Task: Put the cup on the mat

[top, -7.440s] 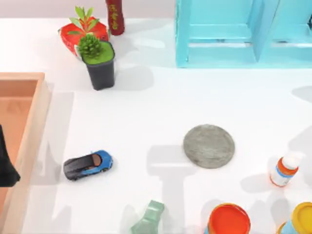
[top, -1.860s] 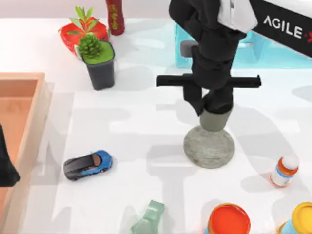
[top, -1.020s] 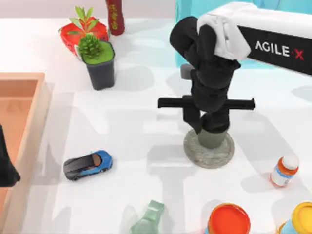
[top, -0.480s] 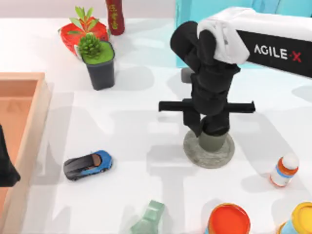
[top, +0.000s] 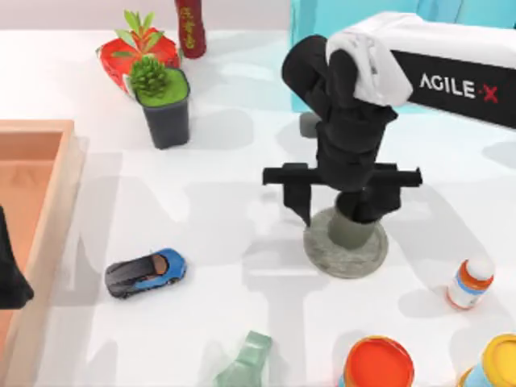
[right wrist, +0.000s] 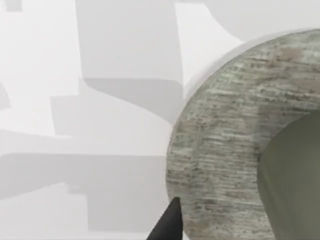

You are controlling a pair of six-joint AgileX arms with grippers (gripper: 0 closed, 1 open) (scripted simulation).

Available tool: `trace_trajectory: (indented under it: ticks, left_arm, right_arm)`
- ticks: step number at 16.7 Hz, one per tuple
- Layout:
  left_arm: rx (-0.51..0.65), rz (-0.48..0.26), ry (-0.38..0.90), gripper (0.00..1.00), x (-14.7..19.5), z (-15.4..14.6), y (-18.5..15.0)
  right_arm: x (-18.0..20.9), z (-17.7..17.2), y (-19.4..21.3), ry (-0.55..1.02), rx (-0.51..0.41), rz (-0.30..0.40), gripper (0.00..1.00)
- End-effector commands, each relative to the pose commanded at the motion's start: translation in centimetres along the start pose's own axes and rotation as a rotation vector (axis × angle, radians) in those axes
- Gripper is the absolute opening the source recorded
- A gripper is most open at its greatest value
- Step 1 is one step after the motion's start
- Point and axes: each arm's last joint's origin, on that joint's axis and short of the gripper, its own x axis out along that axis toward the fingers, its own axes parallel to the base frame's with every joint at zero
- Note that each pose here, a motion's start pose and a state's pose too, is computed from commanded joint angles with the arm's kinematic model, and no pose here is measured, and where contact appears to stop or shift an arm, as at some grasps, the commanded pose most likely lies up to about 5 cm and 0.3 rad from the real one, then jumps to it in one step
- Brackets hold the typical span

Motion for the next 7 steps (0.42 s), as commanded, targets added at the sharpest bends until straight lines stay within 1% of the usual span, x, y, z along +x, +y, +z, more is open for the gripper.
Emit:
trace_trajectory:
  ticks: [1,2,7]
  left_arm:
    - [0.000,0.000,0.000,1.00,0.00,0.00,0.00]
    - [0.000,0.000,0.000,1.00,0.00,0.00,0.00]
    - [0.000,0.000,0.000,1.00,0.00,0.00,0.00]
  right_arm:
    - [0.00,0.00,0.00,0.000,0.000,0.000,0.98]
    - [0.00,0.00,0.00,0.000,0.000,0.000,1.00]
    - [0.00,0.00,0.00,0.000,0.000,0.000,1.00]
